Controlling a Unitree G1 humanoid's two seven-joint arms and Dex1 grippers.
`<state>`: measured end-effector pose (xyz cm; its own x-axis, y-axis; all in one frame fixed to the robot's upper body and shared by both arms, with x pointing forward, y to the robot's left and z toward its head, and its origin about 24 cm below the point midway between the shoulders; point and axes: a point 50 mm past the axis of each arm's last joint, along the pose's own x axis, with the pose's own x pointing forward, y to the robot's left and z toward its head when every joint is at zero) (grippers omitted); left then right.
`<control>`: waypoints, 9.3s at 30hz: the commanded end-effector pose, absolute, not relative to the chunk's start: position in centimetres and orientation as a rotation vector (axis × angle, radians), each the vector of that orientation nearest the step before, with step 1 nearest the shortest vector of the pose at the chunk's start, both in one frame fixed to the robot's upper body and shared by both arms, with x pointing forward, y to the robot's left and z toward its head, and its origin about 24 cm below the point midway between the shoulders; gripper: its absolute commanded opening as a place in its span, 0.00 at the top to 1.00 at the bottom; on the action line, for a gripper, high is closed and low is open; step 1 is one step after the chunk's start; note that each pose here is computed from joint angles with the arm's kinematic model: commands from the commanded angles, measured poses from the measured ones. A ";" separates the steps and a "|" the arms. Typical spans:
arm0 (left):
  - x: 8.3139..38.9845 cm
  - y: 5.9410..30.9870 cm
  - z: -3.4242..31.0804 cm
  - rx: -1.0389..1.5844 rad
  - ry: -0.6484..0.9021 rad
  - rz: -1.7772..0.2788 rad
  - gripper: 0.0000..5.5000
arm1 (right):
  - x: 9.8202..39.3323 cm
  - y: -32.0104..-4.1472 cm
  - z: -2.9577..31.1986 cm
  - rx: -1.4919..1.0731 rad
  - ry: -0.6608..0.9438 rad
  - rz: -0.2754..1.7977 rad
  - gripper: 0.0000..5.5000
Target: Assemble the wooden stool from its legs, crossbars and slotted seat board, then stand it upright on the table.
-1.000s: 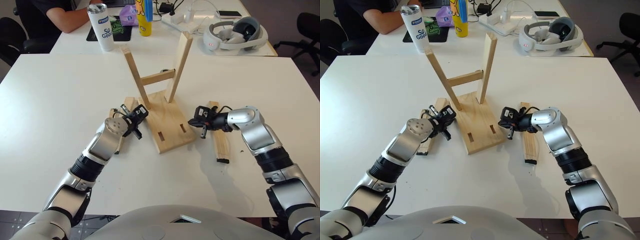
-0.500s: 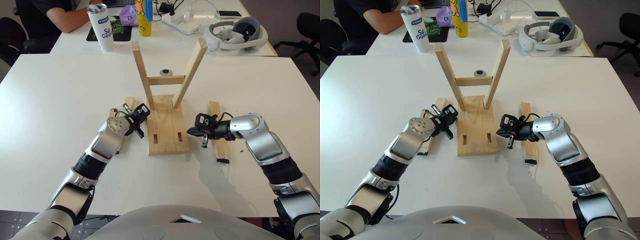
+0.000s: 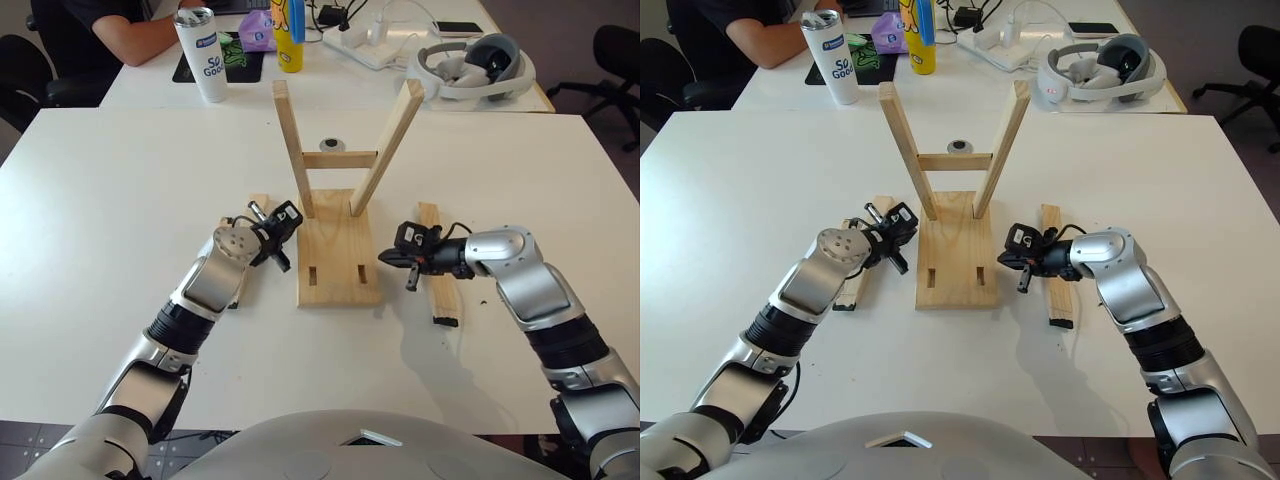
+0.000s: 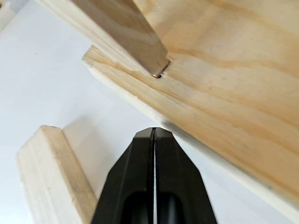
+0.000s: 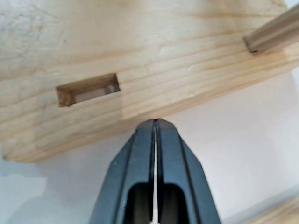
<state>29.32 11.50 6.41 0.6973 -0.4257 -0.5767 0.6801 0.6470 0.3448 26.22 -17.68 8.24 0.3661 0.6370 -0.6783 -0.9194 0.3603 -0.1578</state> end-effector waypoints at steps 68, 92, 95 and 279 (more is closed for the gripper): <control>21.8 21.0 2.3 -0.012 0.748 -0.154 0.68 | 24.3 -12.7 10.1 -0.065 0.264 0.894 1.00; 25.4 19.6 21.8 0.369 -0.535 -0.379 0.75 | 22.9 -10.4 17.9 0.644 -0.003 1.087 0.58; 25.1 17.5 23.0 0.359 -0.596 -0.439 0.75 | 23.8 -11.1 19.5 0.723 -0.061 1.045 0.49; 22.4 13.9 17.6 0.136 -0.494 -0.308 0.44 | 22.8 -23.9 15.6 0.027 -0.068 0.363 0.64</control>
